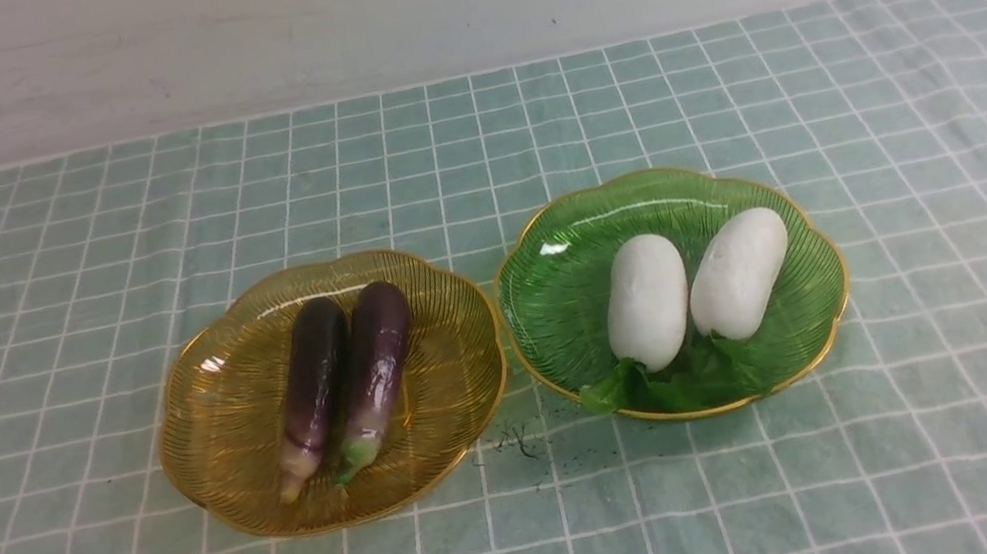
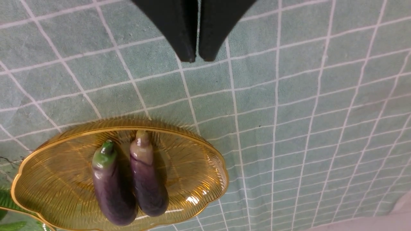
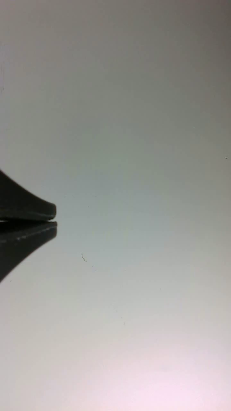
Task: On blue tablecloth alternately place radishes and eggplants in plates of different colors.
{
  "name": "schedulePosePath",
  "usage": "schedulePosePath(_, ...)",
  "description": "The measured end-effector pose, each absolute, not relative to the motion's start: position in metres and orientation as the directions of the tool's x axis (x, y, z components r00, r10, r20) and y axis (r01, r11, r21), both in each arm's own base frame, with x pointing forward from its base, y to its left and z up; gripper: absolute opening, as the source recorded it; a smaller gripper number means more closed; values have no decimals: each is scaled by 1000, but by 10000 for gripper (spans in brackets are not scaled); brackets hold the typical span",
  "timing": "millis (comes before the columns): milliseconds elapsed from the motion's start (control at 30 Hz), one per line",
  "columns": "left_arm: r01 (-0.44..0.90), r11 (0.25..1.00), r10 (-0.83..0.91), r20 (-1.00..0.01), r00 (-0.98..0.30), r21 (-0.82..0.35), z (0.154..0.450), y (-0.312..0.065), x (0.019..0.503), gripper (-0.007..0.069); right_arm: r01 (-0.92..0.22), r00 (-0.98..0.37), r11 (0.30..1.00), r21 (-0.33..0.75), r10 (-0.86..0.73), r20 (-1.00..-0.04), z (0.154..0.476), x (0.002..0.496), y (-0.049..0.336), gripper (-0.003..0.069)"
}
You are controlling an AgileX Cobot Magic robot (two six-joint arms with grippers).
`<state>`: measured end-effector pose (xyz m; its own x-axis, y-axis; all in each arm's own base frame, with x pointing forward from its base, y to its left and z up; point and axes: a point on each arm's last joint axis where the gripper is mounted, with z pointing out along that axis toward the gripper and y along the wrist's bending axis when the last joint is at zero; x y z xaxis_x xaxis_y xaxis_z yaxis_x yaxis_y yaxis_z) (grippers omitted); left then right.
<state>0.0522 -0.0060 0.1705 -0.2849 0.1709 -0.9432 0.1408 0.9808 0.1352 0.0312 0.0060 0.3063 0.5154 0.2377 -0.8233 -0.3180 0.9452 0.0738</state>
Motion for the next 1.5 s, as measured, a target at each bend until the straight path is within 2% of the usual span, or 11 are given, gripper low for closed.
schedulePosePath(467,141,981,171,-943,-287,135,170,-6,52,-8,-326,510,941,87,253,-822,306,31,6,-15)
schedulePosePath(567,141,981,171,-943,-287,135,170,-6,52,-8,-299,522,953,40,199,-830,306,31,6,-15)
schedulePosePath(600,141,981,171,-943,-287,135,170,-6,52,-8,-277,517,961,-5,145,-844,303,32,7,-15)
schedulePosePath(733,141,981,170,-943,-287,134,170,-6,52,-8,-213,396,960,-180,-83,-915,277,38,11,-15)
schedulePosePath(867,141,981,170,-943,-287,134,170,-6,52,-8,-202,149,949,-242,-214,-965,234,49,12,-15)
schedulePosePath(933,141,981,170,-943,-287,134,170,-6,52,-8,-198,7,954,-225,-228,-974,205,53,11,-15)
schedulePosePath(967,141,981,170,-943,-287,134,170,-6,52,-8,-202,-4,953,-225,-230,-973,203,54,12,-15)
schedulePosePath(1067,141,981,170,-943,-287,134,170,-6,52,-8,-171,-171,977,-126,-155,-973,181,54,9,-15)
schedulePosePath(1233,141,981,170,-943,-287,134,170,-6,52,-8,-110,-205,993,-51,-72,-976,180,54,6,-15)
schedulePosePath(1500,141,981,170,-943,-287,134,170,-6,52,-8,-81,-216,996,30,12,-976,180,54,5,-15)
